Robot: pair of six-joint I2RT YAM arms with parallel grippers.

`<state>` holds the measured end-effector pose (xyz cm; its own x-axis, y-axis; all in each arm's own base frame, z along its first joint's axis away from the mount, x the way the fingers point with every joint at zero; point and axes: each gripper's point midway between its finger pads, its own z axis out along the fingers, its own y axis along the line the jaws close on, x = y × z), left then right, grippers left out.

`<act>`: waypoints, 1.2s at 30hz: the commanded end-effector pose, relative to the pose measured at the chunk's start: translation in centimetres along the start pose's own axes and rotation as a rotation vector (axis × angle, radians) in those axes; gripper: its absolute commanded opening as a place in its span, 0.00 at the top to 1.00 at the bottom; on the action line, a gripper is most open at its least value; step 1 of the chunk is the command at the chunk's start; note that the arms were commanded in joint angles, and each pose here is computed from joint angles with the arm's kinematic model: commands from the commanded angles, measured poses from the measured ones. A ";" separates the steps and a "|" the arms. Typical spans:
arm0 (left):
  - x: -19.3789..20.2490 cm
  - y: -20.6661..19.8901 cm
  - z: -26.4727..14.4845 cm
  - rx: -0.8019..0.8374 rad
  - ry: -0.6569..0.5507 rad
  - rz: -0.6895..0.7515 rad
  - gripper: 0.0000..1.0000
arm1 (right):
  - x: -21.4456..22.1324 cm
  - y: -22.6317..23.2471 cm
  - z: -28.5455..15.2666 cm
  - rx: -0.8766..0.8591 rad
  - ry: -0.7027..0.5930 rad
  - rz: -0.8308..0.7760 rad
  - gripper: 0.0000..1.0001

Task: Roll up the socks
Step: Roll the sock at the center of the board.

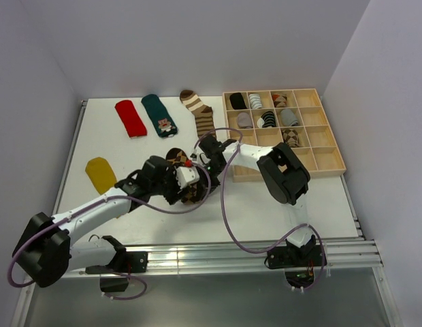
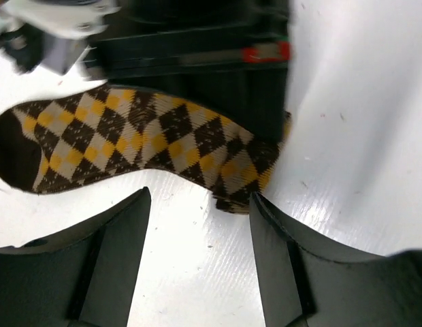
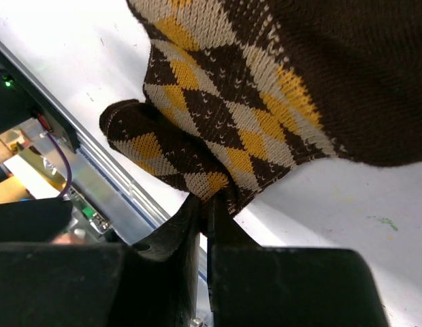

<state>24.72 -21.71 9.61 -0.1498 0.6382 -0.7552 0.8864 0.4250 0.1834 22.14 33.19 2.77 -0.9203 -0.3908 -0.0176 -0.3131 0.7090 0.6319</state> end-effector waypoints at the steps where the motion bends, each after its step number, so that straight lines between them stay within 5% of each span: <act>1: -1.3 0.0 0.3 -0.062 -0.048 0.174 0.35 | -0.2 -0.7 0.3 0.026 0.020 0.018 0.98; 10: 0.9 -4.3 2.7 -0.017 -0.034 0.401 0.35 | -0.6 -1.0 0.6 0.031 0.022 0.026 0.99; 23: 2.2 -3.7 5.5 -0.067 -0.020 0.451 0.39 | -0.5 -1.4 0.7 0.037 0.024 0.023 1.00; 27: 3.1 -4.0 6.0 -0.044 0.022 0.451 0.58 | -0.5 -1.5 0.5 0.032 0.019 0.026 1.00; 28: 3.4 -4.1 6.1 -0.037 0.035 0.445 0.72 | -0.5 -1.6 0.5 0.034 0.018 0.027 1.00; 31: 3.8 -5.0 6.2 0.022 0.061 0.419 0.90 | -0.8 -1.4 0.1 0.033 -0.003 0.024 0.96; 36: 2.0 -5.7 5.7 0.144 0.062 0.304 1.00 | -2.5 -0.8 -1.9 0.068 -0.134 -0.017 0.62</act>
<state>22.81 -25.43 2.66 0.1794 0.7899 -0.5864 0.8924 0.1202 0.4349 22.86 32.96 2.74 -0.9317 -0.3632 -0.0046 -0.2846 0.7219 0.6308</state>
